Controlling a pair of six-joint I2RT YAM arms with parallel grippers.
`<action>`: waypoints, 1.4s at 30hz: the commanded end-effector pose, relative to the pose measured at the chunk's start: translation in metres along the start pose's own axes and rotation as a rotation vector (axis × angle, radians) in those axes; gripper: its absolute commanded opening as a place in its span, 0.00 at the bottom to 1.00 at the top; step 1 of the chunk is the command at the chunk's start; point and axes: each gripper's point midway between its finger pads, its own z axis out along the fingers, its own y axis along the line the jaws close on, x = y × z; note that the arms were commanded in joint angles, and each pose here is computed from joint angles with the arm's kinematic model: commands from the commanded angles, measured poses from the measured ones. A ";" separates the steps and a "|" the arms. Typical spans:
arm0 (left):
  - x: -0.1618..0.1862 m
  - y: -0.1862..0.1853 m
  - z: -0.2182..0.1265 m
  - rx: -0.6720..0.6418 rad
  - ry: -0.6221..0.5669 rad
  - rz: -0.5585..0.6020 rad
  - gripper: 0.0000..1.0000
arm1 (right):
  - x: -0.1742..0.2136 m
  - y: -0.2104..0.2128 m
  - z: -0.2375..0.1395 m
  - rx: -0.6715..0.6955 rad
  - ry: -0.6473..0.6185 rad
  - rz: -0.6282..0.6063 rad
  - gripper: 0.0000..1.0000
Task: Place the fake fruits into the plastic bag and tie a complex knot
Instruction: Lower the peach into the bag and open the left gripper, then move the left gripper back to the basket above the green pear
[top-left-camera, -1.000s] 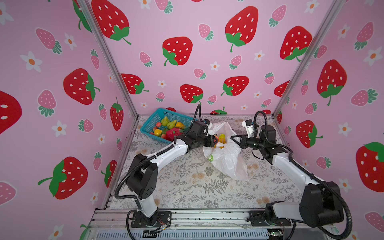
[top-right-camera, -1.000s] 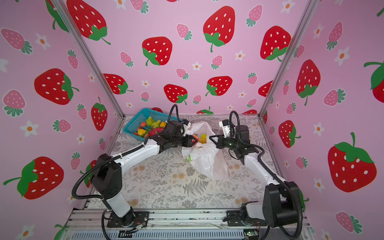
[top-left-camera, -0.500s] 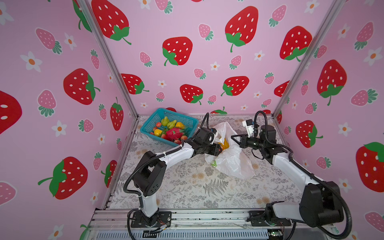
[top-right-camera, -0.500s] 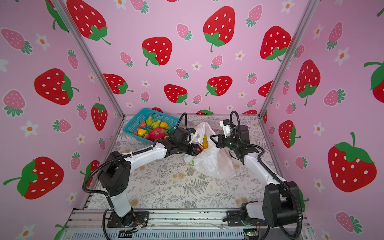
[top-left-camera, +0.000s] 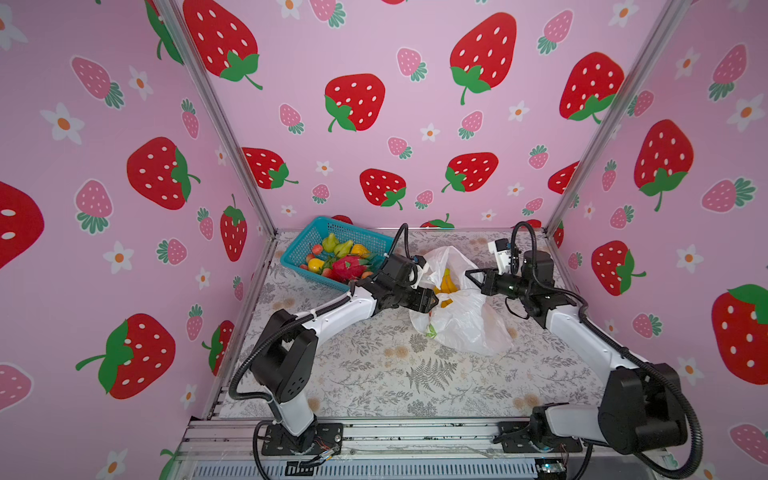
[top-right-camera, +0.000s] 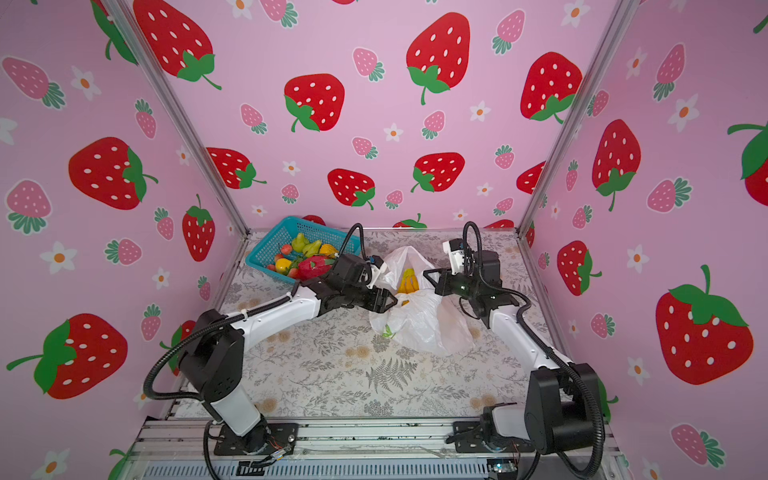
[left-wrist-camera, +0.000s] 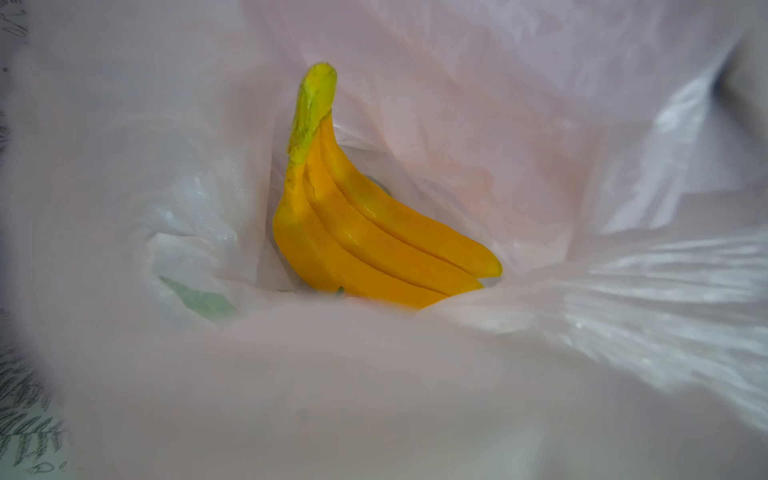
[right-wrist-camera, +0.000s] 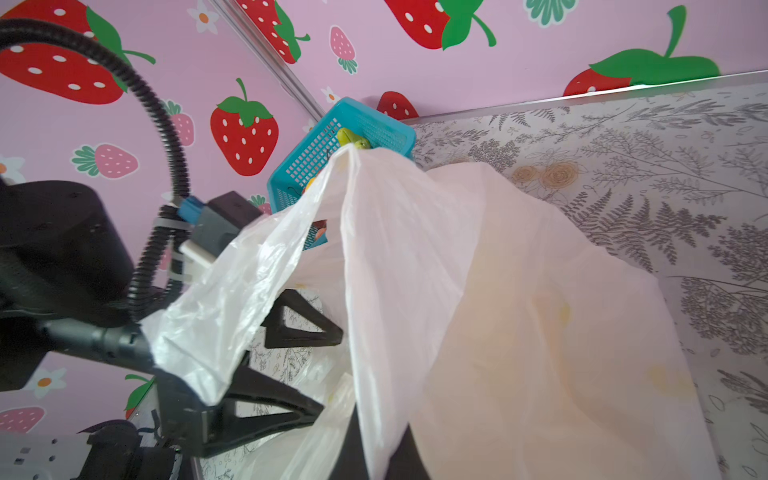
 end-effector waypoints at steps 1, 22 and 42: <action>0.003 -0.013 -0.033 0.067 -0.014 0.049 0.73 | -0.006 -0.009 -0.008 0.069 -0.036 -0.020 0.00; -0.061 0.247 -0.170 -0.709 -0.361 -0.323 0.77 | -0.006 -0.020 -0.005 0.097 -0.051 -0.024 0.00; -0.125 0.432 -0.096 -0.840 -0.137 -0.289 0.60 | 0.001 -0.031 0.007 0.099 -0.008 -0.003 0.00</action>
